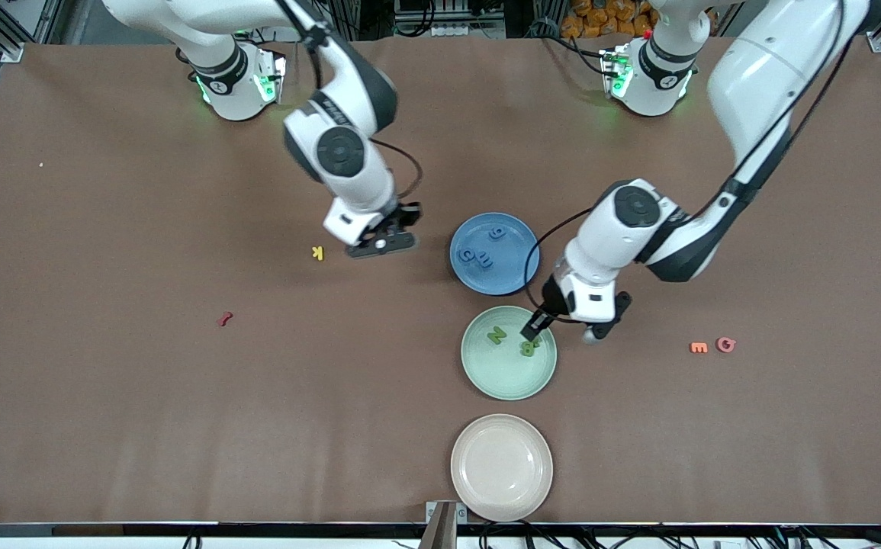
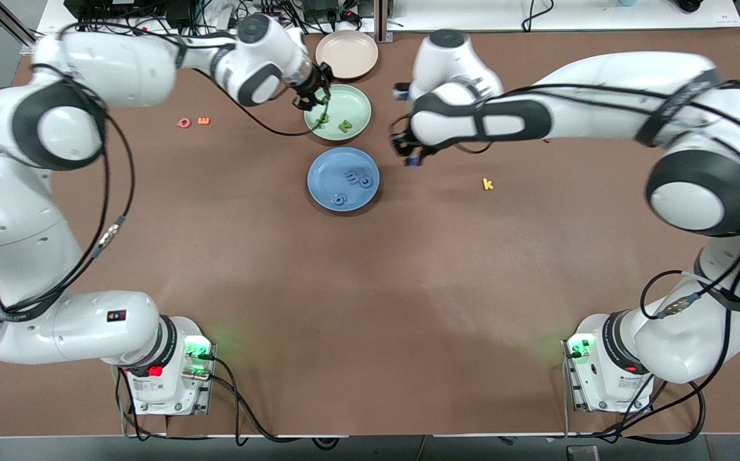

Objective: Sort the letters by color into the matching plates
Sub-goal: 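Place the x in the blue plate while the left gripper places h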

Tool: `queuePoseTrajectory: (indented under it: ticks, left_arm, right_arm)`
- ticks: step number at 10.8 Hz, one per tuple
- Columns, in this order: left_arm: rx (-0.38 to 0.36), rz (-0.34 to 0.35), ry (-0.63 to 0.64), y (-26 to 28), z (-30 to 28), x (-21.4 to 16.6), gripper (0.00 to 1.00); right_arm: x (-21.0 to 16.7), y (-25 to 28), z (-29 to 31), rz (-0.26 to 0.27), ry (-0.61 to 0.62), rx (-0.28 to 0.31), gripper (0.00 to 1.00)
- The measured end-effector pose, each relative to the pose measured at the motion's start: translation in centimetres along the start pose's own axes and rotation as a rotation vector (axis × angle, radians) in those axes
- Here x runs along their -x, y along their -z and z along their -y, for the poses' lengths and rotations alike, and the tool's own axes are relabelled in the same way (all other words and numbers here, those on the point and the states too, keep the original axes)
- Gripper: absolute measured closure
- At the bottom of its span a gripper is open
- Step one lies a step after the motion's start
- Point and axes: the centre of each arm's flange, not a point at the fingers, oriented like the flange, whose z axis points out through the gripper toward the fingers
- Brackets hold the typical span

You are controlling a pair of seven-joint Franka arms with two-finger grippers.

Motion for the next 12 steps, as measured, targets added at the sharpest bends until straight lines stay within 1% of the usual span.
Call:
queuePoseTrajectory:
  ticks: [1,2,3,4,5,6,7,8,9,11,12]
  left_arm:
    - [-0.024,-0.032,-0.008,-1.6,-0.1,0.9,0.66]
    - [-0.067,-0.059,-0.015,-2.8,0.4,1.0,0.54]
    - [-0.124,-0.078,-0.01,-3.3,1.1,0.2,0.4]
    - [-0.172,-0.1,-0.019,-3.3,1.6,-1.4,0.26]
    - [-0.209,-0.122,-0.033,-2.8,2.0,-3.7,0.12]
    - [-0.253,-0.141,-0.058,-2.0,2.8,-6.6,0.01]
    - [-0.311,-0.152,-0.094,-1.0,4.2,-10.0,0.0]
    - [-0.375,-0.15,-0.134,-0.1,6.0,-13.3,0.0]
    - [-0.432,-0.134,-0.176,0.5,7.9,-16.3,0.0]
    - [-0.521,-0.093,-0.201,0.8,11.8,-20.2,0.0]
    - [-0.536,-0.072,-0.17,0.8,13.2,-21.0,0.0]
  right_arm:
    - [0.5,-1.4,3.4,-0.027,-0.08,-0.038,0.69]
    - [0.9,-3.1,6.1,-0.051,-0.148,-0.079,0.69]
    - [1.1,-4.5,7.8,-0.062,-0.2,-0.108,0.69]
    - [1.3,-5.4,9.1,-0.068,-0.237,-0.13,0.69]
    - [1.6,-6.2,10.0,-0.07,-0.264,-0.144,0.69]
    - [1.7,-6.6,10.6,-0.076,-0.284,-0.16,0.69]
    - [1.7,-6.7,10.9,-0.082,-0.306,-0.173,0.66]
    - [1.2,-6.5,10.7,-0.087,-0.325,-0.178,0.65]
    - [0.5,-5.9,10.3,-0.094,-0.338,-0.184,0.59]
    - [-1.2,-3.6,8.7,-0.087,-0.368,-0.164,0.33]
    - [-2.0,-1.6,7.7,-0.08,-0.383,-0.148,0.19]
